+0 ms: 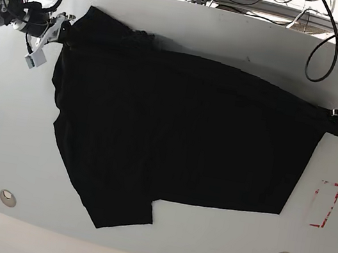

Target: Layout the t-shirt on the table in an organized manner, then fold the t-shirt properly

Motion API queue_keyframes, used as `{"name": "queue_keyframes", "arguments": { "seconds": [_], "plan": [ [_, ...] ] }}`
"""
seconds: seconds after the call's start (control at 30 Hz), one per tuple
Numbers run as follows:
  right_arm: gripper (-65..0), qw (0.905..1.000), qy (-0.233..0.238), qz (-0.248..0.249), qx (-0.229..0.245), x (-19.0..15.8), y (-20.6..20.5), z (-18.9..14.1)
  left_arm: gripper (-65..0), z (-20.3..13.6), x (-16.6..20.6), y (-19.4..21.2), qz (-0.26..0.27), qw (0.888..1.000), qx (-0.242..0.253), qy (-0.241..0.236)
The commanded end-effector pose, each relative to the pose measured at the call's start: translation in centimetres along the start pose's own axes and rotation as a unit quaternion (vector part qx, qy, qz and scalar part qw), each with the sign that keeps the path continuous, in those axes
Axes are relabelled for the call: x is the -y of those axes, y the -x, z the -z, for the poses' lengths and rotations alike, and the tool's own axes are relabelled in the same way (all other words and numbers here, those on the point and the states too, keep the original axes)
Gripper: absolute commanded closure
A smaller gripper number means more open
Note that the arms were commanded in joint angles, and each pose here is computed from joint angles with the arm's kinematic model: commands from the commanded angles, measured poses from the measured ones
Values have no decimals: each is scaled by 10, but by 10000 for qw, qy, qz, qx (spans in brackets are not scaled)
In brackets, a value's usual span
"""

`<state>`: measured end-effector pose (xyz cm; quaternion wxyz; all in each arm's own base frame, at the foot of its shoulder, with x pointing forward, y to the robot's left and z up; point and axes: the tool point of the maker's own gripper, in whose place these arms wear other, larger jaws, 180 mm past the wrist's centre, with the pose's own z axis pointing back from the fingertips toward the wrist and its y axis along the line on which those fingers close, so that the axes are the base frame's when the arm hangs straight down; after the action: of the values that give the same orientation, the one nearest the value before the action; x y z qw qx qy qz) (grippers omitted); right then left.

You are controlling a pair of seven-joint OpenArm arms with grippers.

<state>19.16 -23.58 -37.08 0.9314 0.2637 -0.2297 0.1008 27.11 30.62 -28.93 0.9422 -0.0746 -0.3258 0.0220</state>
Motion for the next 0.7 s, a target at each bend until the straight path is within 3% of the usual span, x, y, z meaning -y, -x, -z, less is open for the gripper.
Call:
{"name": "queue_keyframes", "arguments": {
  "seconds": [0.0,0.23,0.67],
  "plan": [
    [0,9991,52,-215,358,3,-29,-9,-4,6,-10,-6,53,9998,-71,-181],
    [0,9988,216,-53,430,24,-44,-5,-3,41,-12,-1,-151,9984,-540,-40],
    [-5,9964,649,-231,486,43,-74,-7,-4,57,-23,-3,-505,9979,-400,19]
  ]
}}
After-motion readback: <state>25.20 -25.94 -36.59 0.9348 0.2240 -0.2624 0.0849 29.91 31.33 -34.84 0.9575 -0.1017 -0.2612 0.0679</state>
